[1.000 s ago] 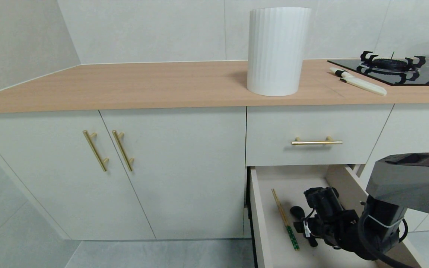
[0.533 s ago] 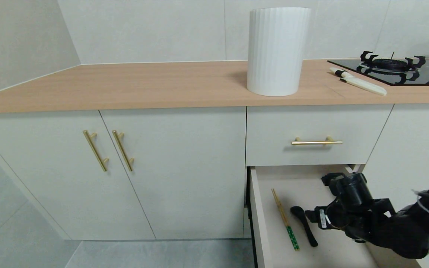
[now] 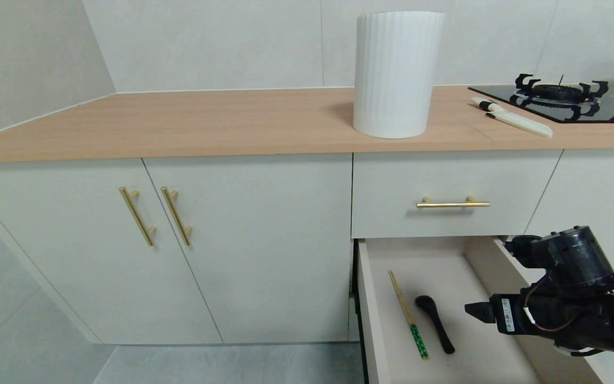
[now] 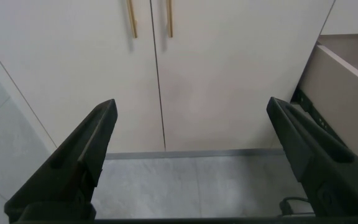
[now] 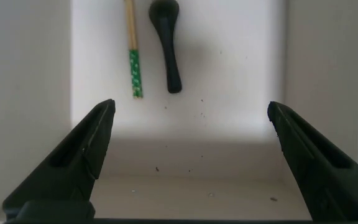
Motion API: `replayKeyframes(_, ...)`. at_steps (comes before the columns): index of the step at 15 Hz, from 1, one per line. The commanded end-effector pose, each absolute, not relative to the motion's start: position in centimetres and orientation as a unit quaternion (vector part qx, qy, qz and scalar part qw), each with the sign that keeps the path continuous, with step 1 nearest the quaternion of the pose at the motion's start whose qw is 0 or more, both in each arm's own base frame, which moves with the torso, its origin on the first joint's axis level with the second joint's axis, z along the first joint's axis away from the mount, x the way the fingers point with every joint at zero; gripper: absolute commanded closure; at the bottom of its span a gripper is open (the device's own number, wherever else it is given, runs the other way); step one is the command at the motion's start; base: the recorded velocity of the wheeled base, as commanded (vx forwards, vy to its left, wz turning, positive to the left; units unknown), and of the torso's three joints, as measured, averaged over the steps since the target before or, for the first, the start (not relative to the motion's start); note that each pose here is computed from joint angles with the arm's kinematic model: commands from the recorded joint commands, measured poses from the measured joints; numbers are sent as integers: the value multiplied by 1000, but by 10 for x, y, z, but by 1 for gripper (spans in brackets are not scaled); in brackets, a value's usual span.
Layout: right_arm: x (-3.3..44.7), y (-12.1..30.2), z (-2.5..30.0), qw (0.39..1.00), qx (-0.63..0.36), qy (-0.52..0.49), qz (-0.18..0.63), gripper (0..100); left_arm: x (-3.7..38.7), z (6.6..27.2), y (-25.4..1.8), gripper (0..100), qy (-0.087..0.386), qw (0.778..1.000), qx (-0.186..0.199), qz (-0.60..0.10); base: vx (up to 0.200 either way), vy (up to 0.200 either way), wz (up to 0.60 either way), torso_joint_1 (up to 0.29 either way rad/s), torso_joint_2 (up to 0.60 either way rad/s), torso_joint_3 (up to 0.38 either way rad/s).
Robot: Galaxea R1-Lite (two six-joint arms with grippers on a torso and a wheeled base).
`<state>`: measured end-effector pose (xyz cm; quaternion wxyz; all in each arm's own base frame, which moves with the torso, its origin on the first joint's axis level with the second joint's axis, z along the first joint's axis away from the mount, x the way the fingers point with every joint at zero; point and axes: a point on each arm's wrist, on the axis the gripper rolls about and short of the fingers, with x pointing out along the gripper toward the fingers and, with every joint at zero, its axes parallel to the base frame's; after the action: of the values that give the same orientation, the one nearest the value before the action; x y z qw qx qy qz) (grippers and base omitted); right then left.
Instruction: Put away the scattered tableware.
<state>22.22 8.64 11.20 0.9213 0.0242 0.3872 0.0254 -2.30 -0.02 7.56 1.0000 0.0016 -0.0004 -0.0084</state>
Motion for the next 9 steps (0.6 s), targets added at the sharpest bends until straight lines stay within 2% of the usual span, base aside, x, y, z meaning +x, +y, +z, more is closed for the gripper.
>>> replayKeyframes(1, 216, 88, 120, 927, 26, 373, 36, 0, -23, 76, 0, 0, 0, 1000, 2, -8, 0, 0, 0, 0, 0, 0)
replayKeyframes(3, 215, 89, 120, 927, 23, 373, 37, 0, -23, 75, 0, 0, 1, 1000, 1, -8, 0, 0, 0, 0, 0, 0)
replayKeyframes(9, 201, 94, 119, 918, -1, 392, 56, 0, -23, 76, 0, 0, 0, 1000, 1, -8, -200, 0, 0, 4, 4, 2)
